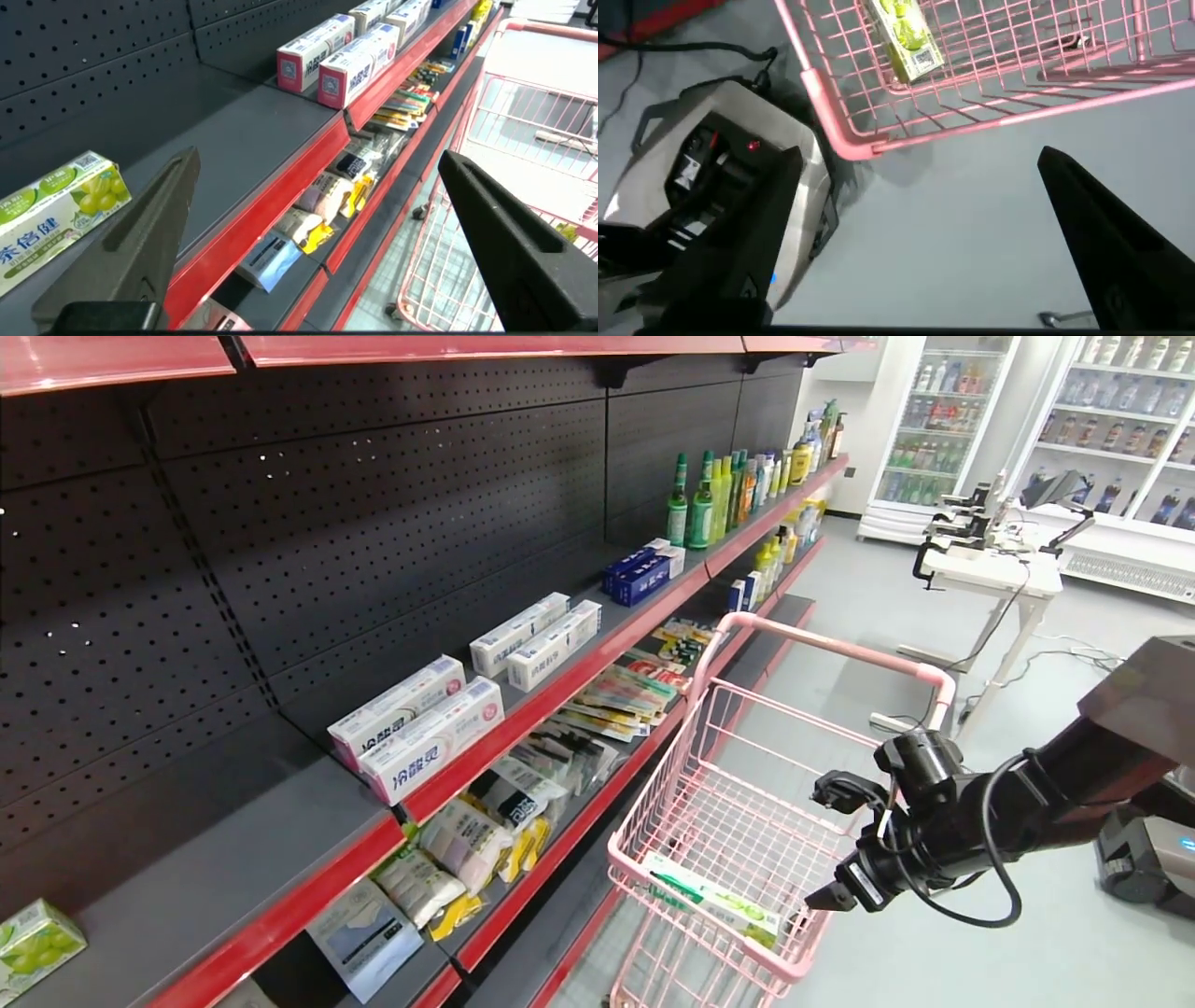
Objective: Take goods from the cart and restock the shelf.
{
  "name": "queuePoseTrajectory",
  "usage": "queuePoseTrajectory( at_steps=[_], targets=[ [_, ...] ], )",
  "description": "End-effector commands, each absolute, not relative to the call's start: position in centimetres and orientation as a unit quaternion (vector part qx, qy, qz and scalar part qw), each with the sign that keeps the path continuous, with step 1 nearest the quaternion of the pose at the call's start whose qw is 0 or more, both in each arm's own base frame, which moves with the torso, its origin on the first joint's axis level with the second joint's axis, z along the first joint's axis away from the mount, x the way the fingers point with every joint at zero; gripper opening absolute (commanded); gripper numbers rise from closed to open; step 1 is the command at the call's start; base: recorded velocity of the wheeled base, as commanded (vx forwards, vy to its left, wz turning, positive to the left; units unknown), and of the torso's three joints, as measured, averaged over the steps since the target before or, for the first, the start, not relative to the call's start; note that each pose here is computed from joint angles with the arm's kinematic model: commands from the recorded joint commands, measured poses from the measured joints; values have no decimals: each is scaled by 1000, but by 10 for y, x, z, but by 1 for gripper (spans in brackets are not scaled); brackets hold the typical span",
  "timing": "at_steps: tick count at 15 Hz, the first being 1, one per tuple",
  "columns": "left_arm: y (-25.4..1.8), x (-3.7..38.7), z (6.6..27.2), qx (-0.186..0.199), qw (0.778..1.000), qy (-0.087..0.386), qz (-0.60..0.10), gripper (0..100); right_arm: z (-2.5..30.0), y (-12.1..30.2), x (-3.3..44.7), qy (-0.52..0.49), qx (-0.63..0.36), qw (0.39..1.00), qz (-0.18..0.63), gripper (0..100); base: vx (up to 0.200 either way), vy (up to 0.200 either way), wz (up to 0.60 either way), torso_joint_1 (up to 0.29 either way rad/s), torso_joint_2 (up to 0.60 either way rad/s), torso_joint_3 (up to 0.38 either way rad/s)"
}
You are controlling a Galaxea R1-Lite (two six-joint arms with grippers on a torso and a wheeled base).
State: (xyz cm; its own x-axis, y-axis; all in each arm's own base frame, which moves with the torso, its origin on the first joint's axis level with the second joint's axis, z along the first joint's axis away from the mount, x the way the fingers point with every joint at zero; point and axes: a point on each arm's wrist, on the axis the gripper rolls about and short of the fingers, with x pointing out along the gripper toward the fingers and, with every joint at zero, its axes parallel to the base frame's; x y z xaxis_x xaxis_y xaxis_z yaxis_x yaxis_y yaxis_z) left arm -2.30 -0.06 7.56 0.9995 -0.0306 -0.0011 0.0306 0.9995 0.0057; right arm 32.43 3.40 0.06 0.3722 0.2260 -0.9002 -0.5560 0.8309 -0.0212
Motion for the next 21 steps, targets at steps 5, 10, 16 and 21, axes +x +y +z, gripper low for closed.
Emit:
queuePoseTrajectory(
  at_steps=[5,10,16,21],
  targets=[
    [-1,-23,76,3,1000,1,-15,100,-35,42,357,508,-185,799,263,100,0,0,0,-111,241,133],
    [-1,-23,76,3,1000,1,-15,100,-47,55,370,499,-203,794,282,100,0,0,0,-144,326,176],
    [-1,-23,76,3,1000,1,-15,100,-57,64,374,491,-222,784,310,100,0,0,0,-146,338,187],
    [-1,-23,76,3,1000,1,-15,100,-59,64,390,466,-241,789,320,100,0,0,0,-91,214,119]
  ],
)
